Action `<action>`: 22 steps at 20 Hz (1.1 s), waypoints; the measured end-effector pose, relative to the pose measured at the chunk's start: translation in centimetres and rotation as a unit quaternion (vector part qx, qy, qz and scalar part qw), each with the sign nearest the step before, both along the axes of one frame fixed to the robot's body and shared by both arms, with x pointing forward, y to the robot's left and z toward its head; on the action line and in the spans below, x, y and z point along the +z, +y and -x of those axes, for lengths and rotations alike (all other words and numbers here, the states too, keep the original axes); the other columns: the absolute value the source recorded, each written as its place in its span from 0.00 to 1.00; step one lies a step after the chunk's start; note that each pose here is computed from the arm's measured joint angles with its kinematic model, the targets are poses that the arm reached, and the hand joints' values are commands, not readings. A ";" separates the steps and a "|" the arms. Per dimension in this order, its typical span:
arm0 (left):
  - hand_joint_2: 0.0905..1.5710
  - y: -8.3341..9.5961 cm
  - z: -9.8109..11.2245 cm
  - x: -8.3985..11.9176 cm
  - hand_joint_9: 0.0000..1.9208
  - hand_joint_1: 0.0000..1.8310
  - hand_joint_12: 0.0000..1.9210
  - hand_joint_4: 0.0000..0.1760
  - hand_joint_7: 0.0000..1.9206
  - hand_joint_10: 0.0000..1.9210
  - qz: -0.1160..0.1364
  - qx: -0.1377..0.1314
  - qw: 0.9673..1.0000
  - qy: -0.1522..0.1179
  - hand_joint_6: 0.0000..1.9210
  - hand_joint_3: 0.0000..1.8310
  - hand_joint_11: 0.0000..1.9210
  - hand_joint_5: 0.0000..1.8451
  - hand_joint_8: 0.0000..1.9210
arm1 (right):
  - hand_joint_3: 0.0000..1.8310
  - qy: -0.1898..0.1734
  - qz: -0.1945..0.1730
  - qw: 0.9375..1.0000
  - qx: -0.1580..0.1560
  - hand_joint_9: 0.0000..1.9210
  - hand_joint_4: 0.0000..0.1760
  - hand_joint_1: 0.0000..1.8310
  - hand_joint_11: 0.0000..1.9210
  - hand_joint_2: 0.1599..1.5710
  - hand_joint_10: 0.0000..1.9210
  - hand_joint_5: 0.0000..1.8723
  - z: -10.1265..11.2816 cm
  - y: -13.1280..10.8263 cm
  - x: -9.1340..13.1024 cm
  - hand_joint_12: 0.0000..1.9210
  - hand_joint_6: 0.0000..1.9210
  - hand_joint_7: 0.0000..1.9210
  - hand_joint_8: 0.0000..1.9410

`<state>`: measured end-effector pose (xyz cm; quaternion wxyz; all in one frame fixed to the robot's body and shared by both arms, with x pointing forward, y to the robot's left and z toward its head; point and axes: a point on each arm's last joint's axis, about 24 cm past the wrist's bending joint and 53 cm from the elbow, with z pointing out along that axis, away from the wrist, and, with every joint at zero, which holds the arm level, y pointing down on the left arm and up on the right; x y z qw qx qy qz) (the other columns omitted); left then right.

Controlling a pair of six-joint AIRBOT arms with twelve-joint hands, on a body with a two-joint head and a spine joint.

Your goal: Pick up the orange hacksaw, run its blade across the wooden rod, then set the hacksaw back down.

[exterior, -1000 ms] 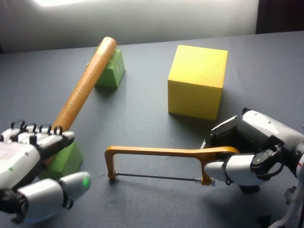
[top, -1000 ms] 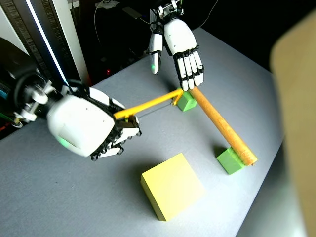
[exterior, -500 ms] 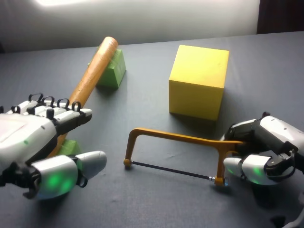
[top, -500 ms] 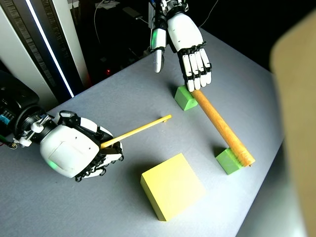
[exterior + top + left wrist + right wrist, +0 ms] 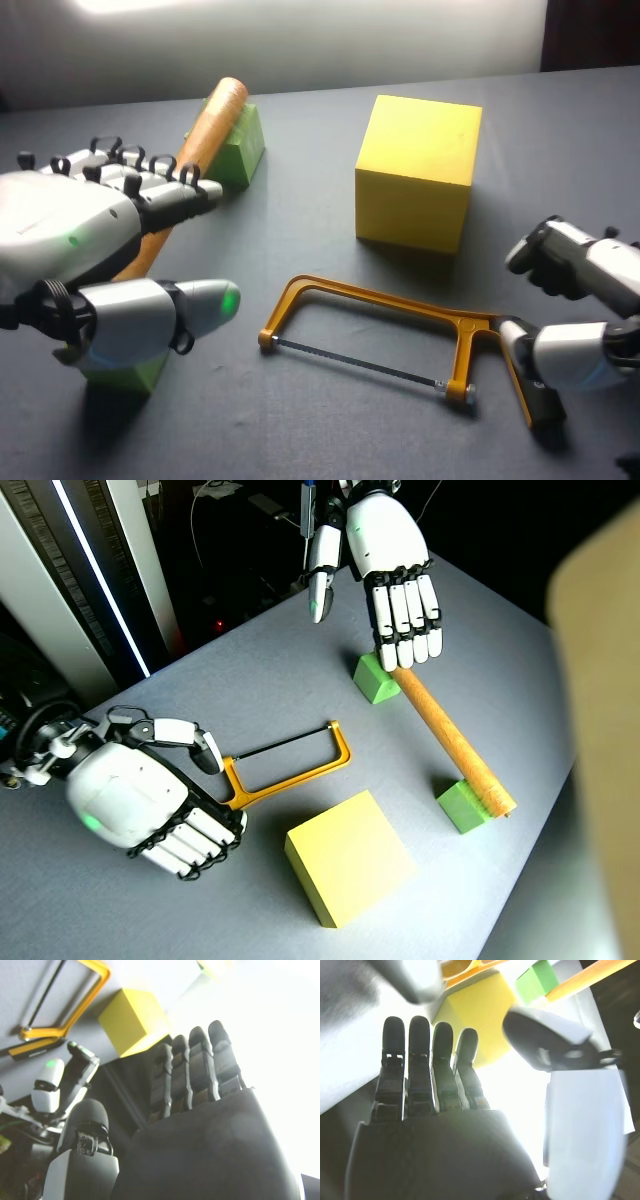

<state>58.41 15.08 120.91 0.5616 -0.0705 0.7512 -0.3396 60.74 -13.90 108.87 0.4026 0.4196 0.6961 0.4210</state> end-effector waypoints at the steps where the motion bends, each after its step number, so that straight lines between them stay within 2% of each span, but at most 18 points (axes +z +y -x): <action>1: 0.81 -0.1 0.1 -0.2 0.08 0.00 0.16 0.00 0.11 0.00 -0.001 -0.003 1.000 0.004 0.00 0.00 0.00 0.12 0.00 | 0.27 -0.004 0.009 1.000 0.000 0.08 0.00 0.39 0.01 0.57 0.61 0.06 0.1 -0.5 0.4 0.70 0.62 0.04 0.66; 2: 0.80 -0.2 0.1 -0.3 0.09 0.00 0.16 0.00 0.12 0.00 -0.002 -0.005 1.000 0.005 0.00 0.00 0.00 0.12 0.00 | 0.11 -0.012 0.021 1.000 0.004 0.11 0.00 0.36 0.06 0.66 0.69 0.11 0.1 -0.9 1.0 0.80 0.59 0.07 0.68; 3: 0.82 -0.2 0.1 -0.2 0.24 0.00 0.38 0.00 0.27 0.04 -0.002 -0.004 1.000 0.005 0.02 0.00 0.03 0.23 0.02 | 0.04 -0.022 0.043 0.999 0.014 0.13 0.00 0.33 0.11 0.70 0.87 0.13 0.3 -1.1 1.5 0.93 0.68 0.11 0.81; 4: 0.82 -0.2 0.1 -0.2 0.30 0.04 0.57 0.00 0.36 0.24 -0.002 -0.004 1.000 0.003 0.05 0.00 0.09 0.33 0.13 | 0.01 -0.033 0.061 0.997 0.025 0.14 0.00 0.29 0.15 0.71 0.97 0.12 0.4 -1.2 2.1 0.99 0.83 0.10 0.96; 5: 0.80 -0.1 0.1 -0.1 0.24 0.12 0.91 0.00 0.26 0.84 -0.001 -0.002 1.000 0.002 0.73 0.00 0.16 0.25 0.78 | 0.00 -0.041 0.070 0.996 0.033 0.18 0.00 0.27 0.24 0.70 0.99 0.14 0.5 -1.4 2.6 1.00 0.97 0.13 0.99; 6: 0.80 0.0 0.0 0.0 0.31 0.11 1.00 0.00 0.28 0.99 0.001 -0.001 1.000 0.001 0.99 0.00 0.33 0.29 0.99 | 0.00 -0.059 0.088 0.993 0.048 0.26 0.00 0.16 0.33 0.69 1.00 0.19 1.0 -1.5 3.3 1.00 1.00 0.23 1.00; 7: 0.80 -0.1 0.0 0.1 0.31 0.11 1.00 0.00 0.28 0.99 0.003 0.000 1.000 0.000 0.99 0.00 0.33 0.29 0.99 | 0.00 -0.066 0.096 0.992 0.055 0.26 0.00 0.16 0.33 0.69 1.00 0.19 1.2 -1.6 3.4 1.00 1.00 0.23 1.00; 8: 0.81 -0.1 0.0 0.5 0.48 0.03 1.00 0.00 0.47 1.00 0.006 0.001 1.000 -0.005 1.00 0.00 0.50 0.45 1.00 | 0.00 -0.076 0.104 0.990 0.061 0.42 0.00 0.13 0.49 0.68 1.00 0.33 1.4 -1.8 3.8 1.00 1.00 0.39 1.00; 9: 0.82 -0.2 -0.1 0.8 0.69 0.10 1.00 0.00 0.69 1.00 0.007 0.002 1.000 -0.014 1.00 0.00 0.72 0.66 1.00 | 0.01 -0.099 0.117 0.986 0.072 0.60 0.00 0.17 0.68 0.73 1.00 0.52 1.5 -1.9 4.5 1.00 1.00 0.57 1.00; 10: 0.84 -0.2 -0.2 0.9 0.81 0.22 1.00 0.00 0.80 1.00 0.009 0.003 1.000 -0.016 1.00 0.00 0.84 0.77 1.00 | 0.01 -0.128 0.131 0.980 0.083 0.70 0.00 0.24 0.77 0.79 1.00 0.62 1.5 -1.8 5.5 1.00 1.00 0.67 1.00; 11: 0.84 -0.6 -0.1 0.5 0.89 0.49 1.00 0.00 0.87 1.00 0.007 -0.001 1.000 -0.012 1.00 0.00 0.93 0.84 1.00 | 0.01 -0.173 0.143 0.970 0.094 0.75 0.00 0.40 0.82 0.84 1.00 0.68 1.6 -1.5 7.4 1.00 1.00 0.72 1.00; 12: 0.84 -1.1 0.1 0.1 0.91 0.60 1.00 0.41 0.89 1.00 0.006 -0.008 1.000 -0.005 1.00 0.00 0.96 0.87 1.00 | 0.01 -0.201 0.141 0.965 0.097 0.76 0.00 0.48 0.84 0.85 1.00 0.68 1.7 -1.2 8.6 1.00 1.00 0.73 1.00; 13: 0.84 -1.5 0.3 -0.5 0.91 0.65 1.00 0.88 0.87 1.00 0.001 -0.016 1.000 0.001 1.00 0.00 0.95 0.85 1.00 | 0.01 -0.225 0.135 0.959 0.103 0.76 0.00 0.51 0.83 0.86 1.00 0.68 1.9 -0.7 9.7 1.00 1.00 0.73 1.00; 14: 0.87 -1.8 0.4 -0.7 0.89 0.60 1.00 0.98 0.87 1.00 0.001 -0.019 1.000 0.004 1.00 0.01 0.93 0.84 1.00 | 0.01 -0.242 0.132 0.955 0.110 0.77 0.00 0.51 0.84 0.87 1.00 0.67 2.0 -0.2 10.6 1.00 1.00 0.74 1.00; 15: 0.87 -2.4 0.5 -0.3 0.86 0.59 1.00 1.00 0.84 1.00 0.004 -0.026 1.000 -0.006 1.00 0.00 0.89 0.81 1.00 | 0.01 -0.247 0.122 0.955 0.104 0.76 0.00 0.50 0.83 0.88 1.00 0.67 1.9 -0.1 11.1 1.00 1.00 0.73 1.00; 18: 0.87 -3.0 0.6 -0.4 0.84 0.55 1.00 1.00 0.82 1.00 0.013 -0.031 0.999 -0.002 1.00 0.01 0.86 0.78 1.00 | 0.01 -0.246 0.119 0.956 0.105 0.75 0.00 0.47 0.82 0.88 1.00 0.66 1.6 0.0 11.0 1.00 1.00 0.73 1.00; 19: 0.85 -3.4 0.8 -0.5 0.82 0.56 1.00 1.00 0.81 1.00 0.019 -0.034 0.999 0.001 1.00 0.00 0.84 0.75 1.00 | 0.00 -0.240 0.116 0.958 0.109 0.75 0.05 0.46 0.83 0.87 1.00 0.65 1.7 0.2 10.7 1.00 1.00 0.72 1.00; 22: 0.86 -3.5 0.7 -0.4 0.80 0.53 1.00 1.00 0.78 1.00 0.022 -0.034 0.999 0.000 1.00 0.00 0.82 0.74 1.00 | 0.00 -0.229 0.110 0.960 0.116 0.74 0.10 0.46 0.82 0.87 1.00 0.64 1.8 0.5 10.3 1.00 1.00 0.70 1.00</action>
